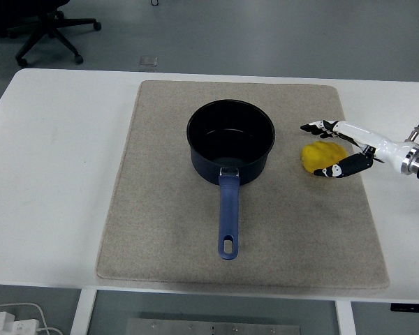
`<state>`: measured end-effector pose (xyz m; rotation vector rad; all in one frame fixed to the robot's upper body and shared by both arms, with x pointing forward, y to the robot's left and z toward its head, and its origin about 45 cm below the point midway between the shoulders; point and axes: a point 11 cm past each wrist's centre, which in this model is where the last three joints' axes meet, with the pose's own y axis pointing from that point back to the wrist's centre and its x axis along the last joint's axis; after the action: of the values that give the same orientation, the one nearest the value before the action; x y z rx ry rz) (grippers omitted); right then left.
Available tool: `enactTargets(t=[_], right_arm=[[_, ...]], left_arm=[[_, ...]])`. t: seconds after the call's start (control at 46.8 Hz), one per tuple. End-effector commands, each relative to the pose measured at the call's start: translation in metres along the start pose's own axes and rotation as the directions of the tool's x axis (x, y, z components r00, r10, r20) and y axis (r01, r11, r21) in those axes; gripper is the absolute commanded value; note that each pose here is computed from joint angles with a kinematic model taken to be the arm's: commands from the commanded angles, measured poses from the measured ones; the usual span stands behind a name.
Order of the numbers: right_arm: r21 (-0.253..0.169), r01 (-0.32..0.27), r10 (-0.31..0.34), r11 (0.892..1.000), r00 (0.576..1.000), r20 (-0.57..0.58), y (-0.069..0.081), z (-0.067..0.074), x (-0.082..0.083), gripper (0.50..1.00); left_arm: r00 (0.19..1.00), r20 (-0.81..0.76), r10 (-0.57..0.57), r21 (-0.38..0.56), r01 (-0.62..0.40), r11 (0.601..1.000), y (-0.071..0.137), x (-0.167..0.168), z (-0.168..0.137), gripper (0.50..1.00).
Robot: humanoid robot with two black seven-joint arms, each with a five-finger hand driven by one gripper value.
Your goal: Put the potato in the blue pot
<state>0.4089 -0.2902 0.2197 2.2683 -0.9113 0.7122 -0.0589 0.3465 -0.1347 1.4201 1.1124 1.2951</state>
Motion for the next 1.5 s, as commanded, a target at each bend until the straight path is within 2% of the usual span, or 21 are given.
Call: enactTargets(t=[0.0,0.235,0.513,0.577,0.705,0.897,1.09,1.154,1.175,1.474], right_arm=[[0.012,0.011,-0.011,1.0,0.999,-0.03,0.001,0.0,-0.001,0.901],[0.007,0.015,-0.015,1.0,0.998,-0.059,0.005,0.006,0.002,0.899],[0.004,0.006,-0.006,1.0,0.998,-0.062,0.006,0.01,0.004,0.921],[0.006,0.004,-0.003,1.0,0.998,-0.058,0.005,0.01,0.004,0.901],[0.006,-0.002,0.002,1.0,0.998,-0.061,0.004,0.01,0.002,0.799],[-0.011,-0.02,0.019,1.0,0.998,-0.068,0.006,0.018,0.0,0.785],[-0.018,-0.018,0.017,1.0,0.998,-0.068,0.006,0.019,0.0,0.607],[-0.017,-0.018,0.017,1.0,0.997,-0.07,0.006,0.019,0.0,0.515],[-0.019,-0.021,0.019,1.0,0.997,-0.071,0.007,0.019,0.001,0.5],[-0.009,-0.056,0.055,0.998,0.996,-0.069,0.007,0.013,0.015,0.5]], left_arm=[[1.0,0.0,0.0,-0.001,0.0,1.0,0.0,0.0,0.0,0.996],[1.0,0.002,0.0,-0.001,0.0,1.0,0.0,0.0,0.0,0.996],[1.0,0.002,0.0,0.001,0.0,1.0,0.0,0.0,0.0,0.996],[1.0,0.002,0.0,-0.001,0.0,1.0,0.0,0.0,0.0,0.996],[1.0,0.002,0.0,-0.001,0.0,1.0,0.0,0.0,0.0,0.996],[1.0,0.002,0.0,-0.001,0.0,1.0,0.0,0.0,0.0,0.996],[1.0,0.002,0.0,-0.001,0.0,1.0,0.0,0.0,0.0,0.996],[1.0,0.003,0.0,-0.001,0.0,1.0,0.0,0.0,0.0,0.996],[1.0,0.002,0.001,-0.001,-0.001,1.0,0.0,0.0,0.0,0.996],[1.0,0.003,0.0,-0.002,0.0,1.0,0.0,0.0,0.001,0.996]])
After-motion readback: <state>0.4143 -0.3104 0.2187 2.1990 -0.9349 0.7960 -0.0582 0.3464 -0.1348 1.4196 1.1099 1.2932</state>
